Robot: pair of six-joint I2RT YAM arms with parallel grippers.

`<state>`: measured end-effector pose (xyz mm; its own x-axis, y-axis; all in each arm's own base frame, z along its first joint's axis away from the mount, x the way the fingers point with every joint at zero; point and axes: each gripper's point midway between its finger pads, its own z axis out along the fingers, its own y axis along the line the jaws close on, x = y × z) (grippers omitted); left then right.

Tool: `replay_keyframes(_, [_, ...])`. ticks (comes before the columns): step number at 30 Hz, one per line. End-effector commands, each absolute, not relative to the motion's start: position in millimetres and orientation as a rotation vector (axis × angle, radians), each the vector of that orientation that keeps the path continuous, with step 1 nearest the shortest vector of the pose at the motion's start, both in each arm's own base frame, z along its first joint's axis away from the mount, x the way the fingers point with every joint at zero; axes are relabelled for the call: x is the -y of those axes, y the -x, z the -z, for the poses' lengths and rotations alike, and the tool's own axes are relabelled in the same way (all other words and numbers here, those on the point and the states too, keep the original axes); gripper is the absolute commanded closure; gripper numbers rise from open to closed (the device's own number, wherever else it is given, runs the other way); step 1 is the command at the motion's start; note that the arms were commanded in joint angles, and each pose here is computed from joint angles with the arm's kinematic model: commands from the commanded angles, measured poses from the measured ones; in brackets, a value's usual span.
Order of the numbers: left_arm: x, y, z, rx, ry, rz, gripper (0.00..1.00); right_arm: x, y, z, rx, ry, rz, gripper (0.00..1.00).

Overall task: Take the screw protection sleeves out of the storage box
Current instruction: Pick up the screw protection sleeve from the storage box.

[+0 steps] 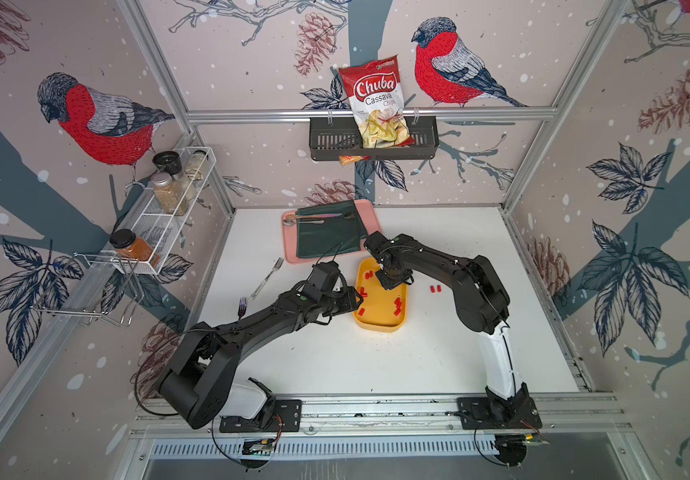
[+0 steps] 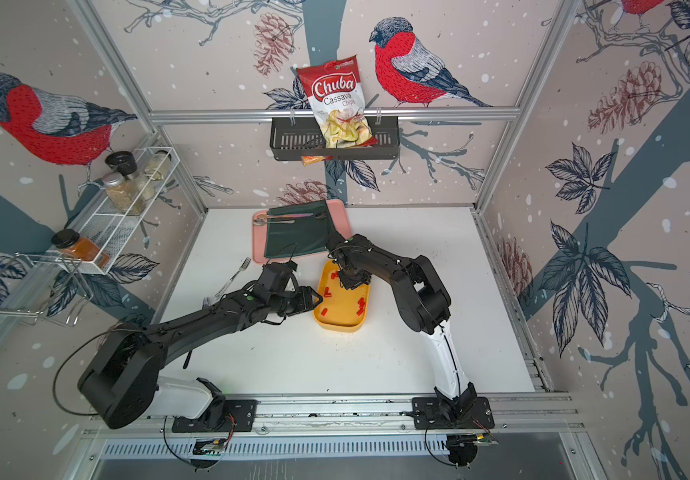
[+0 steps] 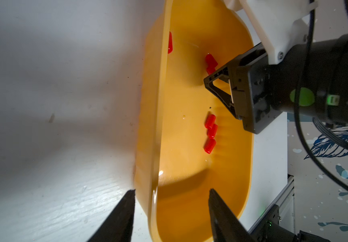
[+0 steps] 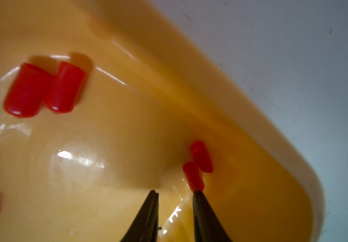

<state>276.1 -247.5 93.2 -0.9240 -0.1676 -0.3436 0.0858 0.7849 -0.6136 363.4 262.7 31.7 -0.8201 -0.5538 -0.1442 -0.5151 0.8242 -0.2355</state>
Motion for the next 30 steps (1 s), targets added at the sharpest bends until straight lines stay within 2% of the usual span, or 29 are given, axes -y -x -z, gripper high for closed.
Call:
replay_keyframes(1, [249.9,-279.7,-94.9,-2.579,0.051,0.916,0.45,-260.4,-367.3,-30.2,-2.800,0.816,0.284,0.68])
replay_keyframes(10, [244.4,-276.3,-89.5,-2.603,0.068,0.882,0.49,-252.2,-376.2,-36.3,-2.772,0.781,0.350,0.69])
replay_keyframes(19, [240.8,-274.6,-87.7,-2.606,0.091,0.870,0.50,-242.6,-371.9,-25.6,-2.802,0.776,0.409,0.75])
replay_keyframes(24, [239.2,-273.9,-87.7,-2.604,0.098,0.867,0.51,-239.4,-370.4,-17.4,-2.815,0.780,0.438,0.81])
replay_keyframes(30, [237.8,-272.2,-86.9,-2.604,0.103,0.866,0.55,-242.1,-372.2,-16.7,-2.808,0.773,0.431,0.94])
